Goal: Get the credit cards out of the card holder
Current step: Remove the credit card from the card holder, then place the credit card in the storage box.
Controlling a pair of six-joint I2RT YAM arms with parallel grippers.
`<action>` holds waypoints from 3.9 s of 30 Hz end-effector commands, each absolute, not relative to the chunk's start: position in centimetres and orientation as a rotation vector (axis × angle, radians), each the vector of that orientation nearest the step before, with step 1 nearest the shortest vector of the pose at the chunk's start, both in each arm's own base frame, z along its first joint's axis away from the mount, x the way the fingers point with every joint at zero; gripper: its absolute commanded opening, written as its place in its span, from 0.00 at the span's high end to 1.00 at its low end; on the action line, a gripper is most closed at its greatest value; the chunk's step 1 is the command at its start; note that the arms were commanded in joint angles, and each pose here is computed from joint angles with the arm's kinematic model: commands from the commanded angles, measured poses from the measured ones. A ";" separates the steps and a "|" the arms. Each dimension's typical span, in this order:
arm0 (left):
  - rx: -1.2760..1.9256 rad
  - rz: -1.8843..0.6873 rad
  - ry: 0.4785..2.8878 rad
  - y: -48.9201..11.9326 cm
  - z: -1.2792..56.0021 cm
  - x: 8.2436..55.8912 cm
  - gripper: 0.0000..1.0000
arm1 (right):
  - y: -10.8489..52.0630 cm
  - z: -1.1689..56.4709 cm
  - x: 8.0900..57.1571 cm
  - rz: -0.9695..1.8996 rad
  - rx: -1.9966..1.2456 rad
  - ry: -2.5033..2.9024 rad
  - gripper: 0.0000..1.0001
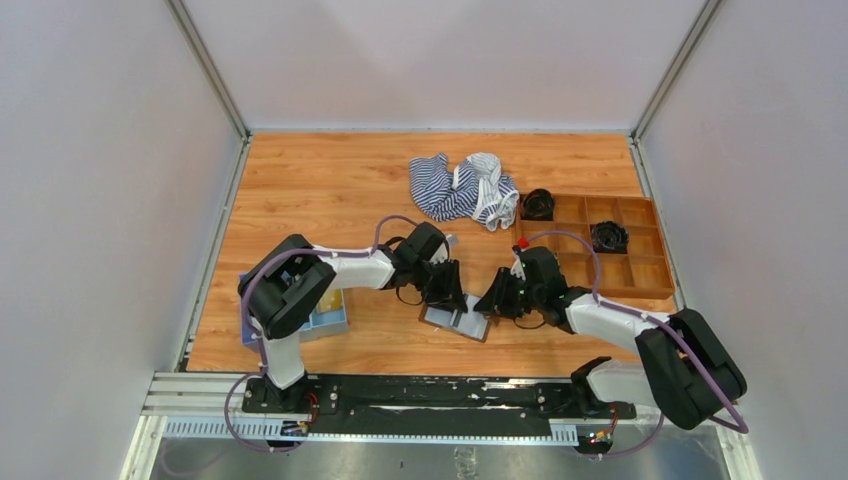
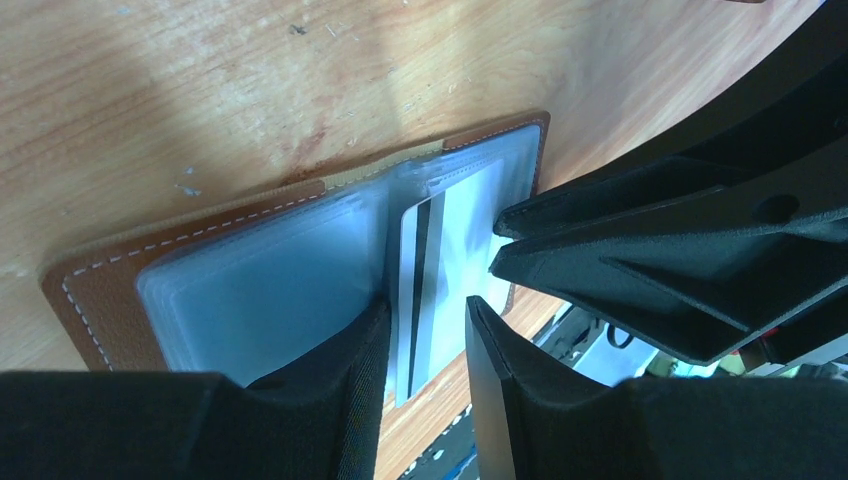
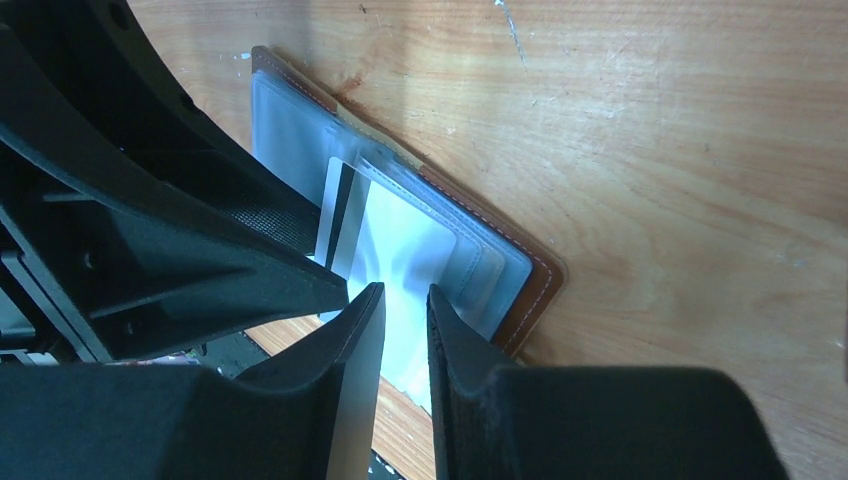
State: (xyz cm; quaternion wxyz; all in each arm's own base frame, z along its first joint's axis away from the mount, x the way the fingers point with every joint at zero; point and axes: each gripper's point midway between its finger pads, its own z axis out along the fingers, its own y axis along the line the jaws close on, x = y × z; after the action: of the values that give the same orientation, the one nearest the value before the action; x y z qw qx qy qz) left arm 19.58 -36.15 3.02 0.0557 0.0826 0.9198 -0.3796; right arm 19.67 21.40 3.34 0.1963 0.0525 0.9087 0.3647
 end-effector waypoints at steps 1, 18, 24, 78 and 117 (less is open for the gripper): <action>0.274 -1.222 2.799 -37.0 2.9 19.0 0.65 | 21.2 2.2 18.5 1.013 0.144 2.593 0.74; 0.192 -1.180 2.785 -35.6 3.1 19.8 0.65 | 21.1 1.8 18.2 1.005 0.141 2.602 0.75; 0.155 -1.160 2.778 -34.8 3.2 20.2 0.82 | 21.0 1.7 18.2 1.002 0.139 2.607 0.75; 0.251 -0.457 2.638 -21.2 13.6 23.8 1.00 | 21.1 1.5 18.0 0.995 0.109 2.637 0.77; -0.193 1.387 2.512 7.5 12.5 25.8 1.00 | 21.0 3.0 17.1 0.972 -0.020 2.731 0.67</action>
State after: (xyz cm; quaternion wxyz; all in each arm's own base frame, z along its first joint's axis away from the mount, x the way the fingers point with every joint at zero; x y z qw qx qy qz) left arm 25.22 7.59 13.74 0.1356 -0.0357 0.8646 0.4826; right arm 18.72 21.76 3.44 0.1519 0.0110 0.9215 0.3571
